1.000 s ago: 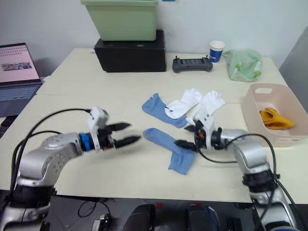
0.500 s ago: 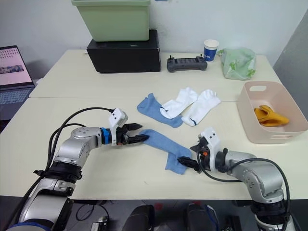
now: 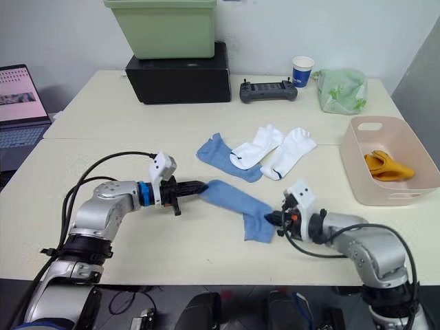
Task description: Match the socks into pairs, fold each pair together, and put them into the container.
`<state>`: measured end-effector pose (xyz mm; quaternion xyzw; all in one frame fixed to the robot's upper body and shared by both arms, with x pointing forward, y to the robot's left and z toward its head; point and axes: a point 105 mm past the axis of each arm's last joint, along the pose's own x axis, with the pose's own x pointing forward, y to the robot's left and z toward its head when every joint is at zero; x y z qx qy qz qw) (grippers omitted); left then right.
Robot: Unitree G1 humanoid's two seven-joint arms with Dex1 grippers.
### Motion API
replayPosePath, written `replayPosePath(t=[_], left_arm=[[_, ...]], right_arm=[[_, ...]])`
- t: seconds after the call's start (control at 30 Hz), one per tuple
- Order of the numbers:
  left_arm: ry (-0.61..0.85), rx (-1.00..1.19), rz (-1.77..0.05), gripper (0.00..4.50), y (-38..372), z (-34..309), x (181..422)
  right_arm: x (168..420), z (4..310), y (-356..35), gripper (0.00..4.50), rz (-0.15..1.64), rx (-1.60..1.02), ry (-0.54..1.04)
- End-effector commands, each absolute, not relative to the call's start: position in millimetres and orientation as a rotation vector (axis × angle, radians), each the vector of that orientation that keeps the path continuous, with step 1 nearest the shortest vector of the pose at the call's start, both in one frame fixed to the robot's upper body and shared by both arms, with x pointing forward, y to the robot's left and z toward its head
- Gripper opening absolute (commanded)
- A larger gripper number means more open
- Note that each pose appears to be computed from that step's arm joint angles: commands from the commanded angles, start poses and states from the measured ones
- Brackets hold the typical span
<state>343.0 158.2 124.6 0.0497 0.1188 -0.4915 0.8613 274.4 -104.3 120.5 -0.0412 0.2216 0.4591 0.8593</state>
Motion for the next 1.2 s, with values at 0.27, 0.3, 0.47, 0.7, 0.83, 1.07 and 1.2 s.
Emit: replayPosePath(t=[0.27,0.3,0.47,0.7,0.83,1.07,1.2], left_arm=[[0.243,0.054,-1.063,0.00,179,168,277],[0.261,0.014,-1.077,0.00,177,169,264],[0.339,-0.130,-1.069,0.00,172,163,227],[0.350,-0.195,-0.902,0.00,166,128,218],[0.311,-0.193,-0.744,0.00,168,102,234],[0.269,-0.165,-0.660,0.00,168,90,249],[0.250,-0.162,-0.644,0.00,170,89,254]], right_arm=[[246,171,-101,0.02,1.391,-0.283,0.401],[235,173,-103,0.02,1.456,-0.281,0.433],[208,171,-114,0.02,1.618,-0.250,0.563],[234,145,-115,0.02,1.593,-0.308,0.598],[274,121,-108,0.02,1.529,-0.420,0.588],[314,114,-95,0.02,1.481,-0.516,0.521],[322,118,-88,0.47,1.473,-0.521,0.470]])
